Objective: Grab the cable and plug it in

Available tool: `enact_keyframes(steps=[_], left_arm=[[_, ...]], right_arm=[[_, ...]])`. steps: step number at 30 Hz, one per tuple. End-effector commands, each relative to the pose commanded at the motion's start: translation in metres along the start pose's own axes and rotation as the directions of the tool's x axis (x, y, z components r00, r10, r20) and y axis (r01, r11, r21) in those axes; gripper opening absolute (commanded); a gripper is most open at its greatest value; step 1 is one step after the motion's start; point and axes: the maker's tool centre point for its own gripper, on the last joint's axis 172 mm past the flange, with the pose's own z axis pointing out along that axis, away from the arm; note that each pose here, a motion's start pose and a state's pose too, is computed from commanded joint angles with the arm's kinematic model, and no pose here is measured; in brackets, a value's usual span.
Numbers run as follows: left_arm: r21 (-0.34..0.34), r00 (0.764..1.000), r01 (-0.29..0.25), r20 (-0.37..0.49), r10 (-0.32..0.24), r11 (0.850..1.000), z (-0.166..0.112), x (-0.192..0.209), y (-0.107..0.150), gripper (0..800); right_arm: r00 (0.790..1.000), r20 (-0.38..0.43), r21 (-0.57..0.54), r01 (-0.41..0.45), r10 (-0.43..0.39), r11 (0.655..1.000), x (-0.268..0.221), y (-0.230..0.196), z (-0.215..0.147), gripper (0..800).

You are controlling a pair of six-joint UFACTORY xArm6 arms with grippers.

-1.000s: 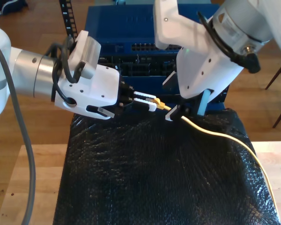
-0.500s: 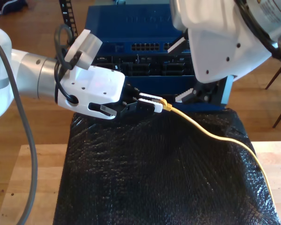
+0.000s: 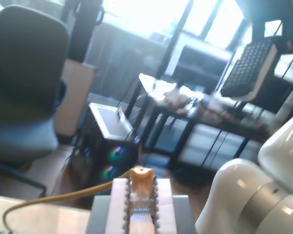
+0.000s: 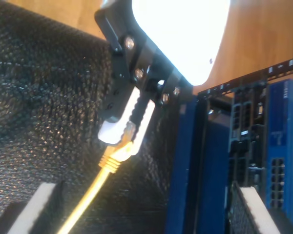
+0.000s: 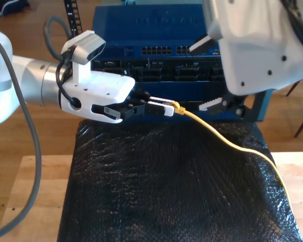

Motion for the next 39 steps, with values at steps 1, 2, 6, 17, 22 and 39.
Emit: enact_keyframes(steps=[1, 2, 6, 17, 22, 39], left_arm=[[-0.007, 1.000, 0.005, -0.017, -0.005, 1.000, -0.002, 0.002, 0.000, 3], [-0.009, 1.000, 0.005, -0.025, -0.006, 1.000, -0.004, 0.003, 0.001, 3], [-0.015, 0.999, 0.022, -0.038, -0.023, 1.000, -0.006, 0.001, -0.002, 3], [-0.119, 0.991, 0.064, -0.106, -0.077, 0.991, -0.006, 0.002, 0.005, 3], [-0.180, 0.985, 0.077, -0.140, -0.103, 0.981, -0.006, 0.009, 0.016, 2], [-0.287, 0.961, 0.110, -0.215, -0.176, 0.952, -0.015, 0.024, 0.030, 3]], right_arm=[[1.000, -0.002, -0.004, 0.002, -0.002, 1.000, 0.000, -0.001, -0.001, 793], [1.000, -0.002, -0.008, 0.001, -0.001, 1.000, 0.000, -0.001, -0.001, 794], [1.000, -0.002, -0.026, 0.025, -0.025, 0.999, -0.003, 0.000, 0.003, 793], [0.988, -0.067, -0.075, 0.132, -0.137, 0.988, 0.031, -0.007, 0.018, 792], [0.981, -0.090, -0.096, 0.162, -0.171, 0.982, 0.043, -0.011, 0.031, 792], [0.981, -0.090, -0.230, 0.146, -0.171, 0.962, 0.037, 0.002, 0.018, 791]])
